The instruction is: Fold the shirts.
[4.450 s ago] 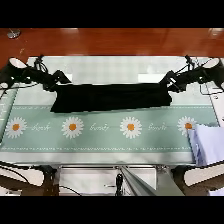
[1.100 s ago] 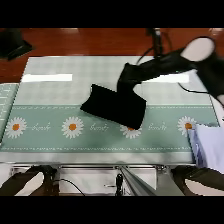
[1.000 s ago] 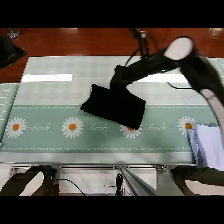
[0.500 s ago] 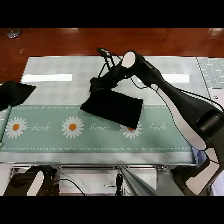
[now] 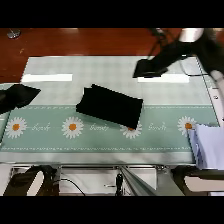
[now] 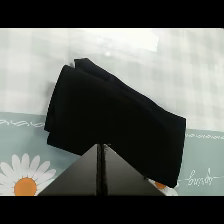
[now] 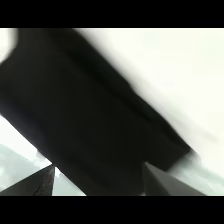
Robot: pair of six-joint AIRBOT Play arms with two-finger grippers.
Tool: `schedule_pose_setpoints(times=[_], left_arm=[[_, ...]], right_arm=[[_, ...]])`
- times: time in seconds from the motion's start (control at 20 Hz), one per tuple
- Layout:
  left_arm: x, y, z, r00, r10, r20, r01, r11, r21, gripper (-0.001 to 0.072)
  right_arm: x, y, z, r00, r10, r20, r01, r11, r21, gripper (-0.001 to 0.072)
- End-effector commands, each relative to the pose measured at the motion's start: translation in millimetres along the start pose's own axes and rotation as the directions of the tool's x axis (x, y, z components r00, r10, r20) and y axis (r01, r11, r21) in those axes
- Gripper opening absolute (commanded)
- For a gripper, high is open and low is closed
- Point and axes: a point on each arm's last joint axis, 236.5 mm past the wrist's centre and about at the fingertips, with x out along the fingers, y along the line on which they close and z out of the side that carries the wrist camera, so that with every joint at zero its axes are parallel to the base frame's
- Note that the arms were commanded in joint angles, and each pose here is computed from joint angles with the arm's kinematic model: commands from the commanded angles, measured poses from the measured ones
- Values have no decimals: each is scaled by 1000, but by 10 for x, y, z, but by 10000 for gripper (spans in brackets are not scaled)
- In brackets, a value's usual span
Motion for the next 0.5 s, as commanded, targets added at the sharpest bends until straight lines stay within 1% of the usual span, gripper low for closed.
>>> schedule_pose_setpoints(times=[0.0, 0.1, 0.2, 0.25, 0.3, 0.45], left_arm=[[12, 9, -4, 1000, 1, -4, -1, 1000, -2, 28], [13, 10, -4, 1000, 1, -4, -1, 1000, -3, 28], [24, 20, 12, 1000, 2, 5, -2, 1000, -6, 28], [42, 37, 1, 1000, 4, 4, -4, 1000, -10, 28], [72, 65, -21, 1000, 7, 1, -7, 1000, -17, 28], [139, 80, -194, 998, -10, -56, 7, 999, -48, 29]], right_arm=[[-382, -771, -462, 967, -153, 205, 96, 960, 263, 617], [-1, -888, -1038, 966, -121, 228, 8, 896, 445, 617], [460, -779, -1474, 978, -15, 209, -109, 813, 572, 616], [649, -692, -1602, 980, 39, 193, -147, 796, 588, 616], [782, -624, -1676, 983, 77, 164, -160, 796, 584, 615], [1059, -456, -1820, 983, 184, 6, -156, 815, 558, 613]])
